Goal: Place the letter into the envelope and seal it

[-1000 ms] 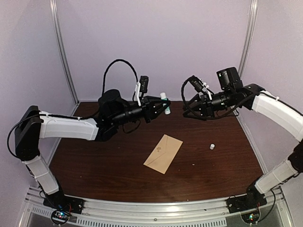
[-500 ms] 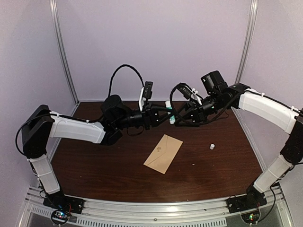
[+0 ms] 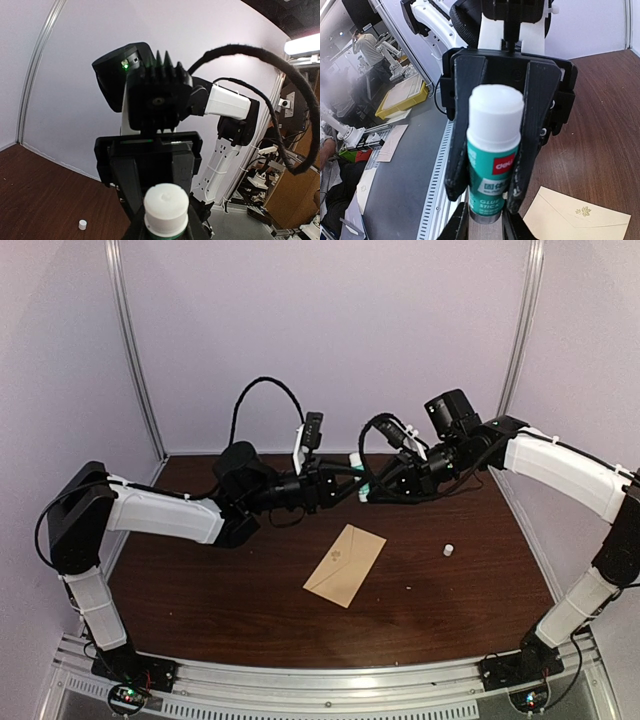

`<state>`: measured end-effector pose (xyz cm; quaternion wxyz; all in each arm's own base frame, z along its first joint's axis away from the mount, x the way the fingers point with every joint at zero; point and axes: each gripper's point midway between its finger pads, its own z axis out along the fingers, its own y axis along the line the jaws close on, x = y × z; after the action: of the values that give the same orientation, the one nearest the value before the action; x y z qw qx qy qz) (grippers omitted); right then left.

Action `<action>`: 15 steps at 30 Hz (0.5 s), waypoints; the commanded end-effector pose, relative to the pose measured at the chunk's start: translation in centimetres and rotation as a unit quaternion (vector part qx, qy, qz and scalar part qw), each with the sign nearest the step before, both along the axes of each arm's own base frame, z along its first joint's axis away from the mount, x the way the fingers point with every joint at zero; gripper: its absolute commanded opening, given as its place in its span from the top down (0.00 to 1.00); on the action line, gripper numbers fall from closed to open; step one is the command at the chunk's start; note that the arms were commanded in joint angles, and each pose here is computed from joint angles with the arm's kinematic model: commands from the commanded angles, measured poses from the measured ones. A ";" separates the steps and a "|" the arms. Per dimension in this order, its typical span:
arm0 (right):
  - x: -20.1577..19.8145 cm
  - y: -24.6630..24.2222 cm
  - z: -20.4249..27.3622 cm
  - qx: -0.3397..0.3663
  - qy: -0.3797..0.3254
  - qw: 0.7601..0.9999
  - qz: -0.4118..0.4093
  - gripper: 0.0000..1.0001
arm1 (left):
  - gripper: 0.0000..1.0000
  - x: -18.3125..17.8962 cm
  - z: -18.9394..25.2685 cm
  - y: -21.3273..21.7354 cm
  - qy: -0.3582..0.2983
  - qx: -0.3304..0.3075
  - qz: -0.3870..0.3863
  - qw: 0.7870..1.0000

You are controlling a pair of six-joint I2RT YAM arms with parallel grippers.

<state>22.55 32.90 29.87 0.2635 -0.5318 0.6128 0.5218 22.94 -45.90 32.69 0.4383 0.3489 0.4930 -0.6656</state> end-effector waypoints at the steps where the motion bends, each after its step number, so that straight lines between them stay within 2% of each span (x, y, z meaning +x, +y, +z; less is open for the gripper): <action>1: 0.1 0.5 0.7 0.010 0.000 1.000 0.001 0.80 | 1.00 0.1 1.3 -0.2 -0.017 -0.021 0.000 1.000; 6: 2.0 0.6 0.1 -0.019 -0.020 0.998 -0.050 0.90 | 1.00 1.1 0.9 -0.4 -0.005 -0.015 0.028 0.999; 9: 4.5 0.1 -0.1 -0.054 -0.066 0.988 -0.126 0.91 | 1.00 3.4 0.3 -0.9 0.015 -0.004 0.106 0.994; 12: 8.1 -1.1 0.0 -0.097 -0.118 0.960 -0.234 0.92 | 1.00 6.8 -0.1 -1.6 0.057 0.012 0.229 0.972; 15: 11.6 -2.9 -0.1 -0.151 -0.168 0.909 -0.350 0.98 | 1.00 10.1 -2.1 -1.1 0.126 0.042 0.364 0.922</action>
<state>28.70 31.88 27.83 0.3385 -0.4736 0.7262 0.3656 29.15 -47.24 30.46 0.5014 0.2235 0.6034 -0.5784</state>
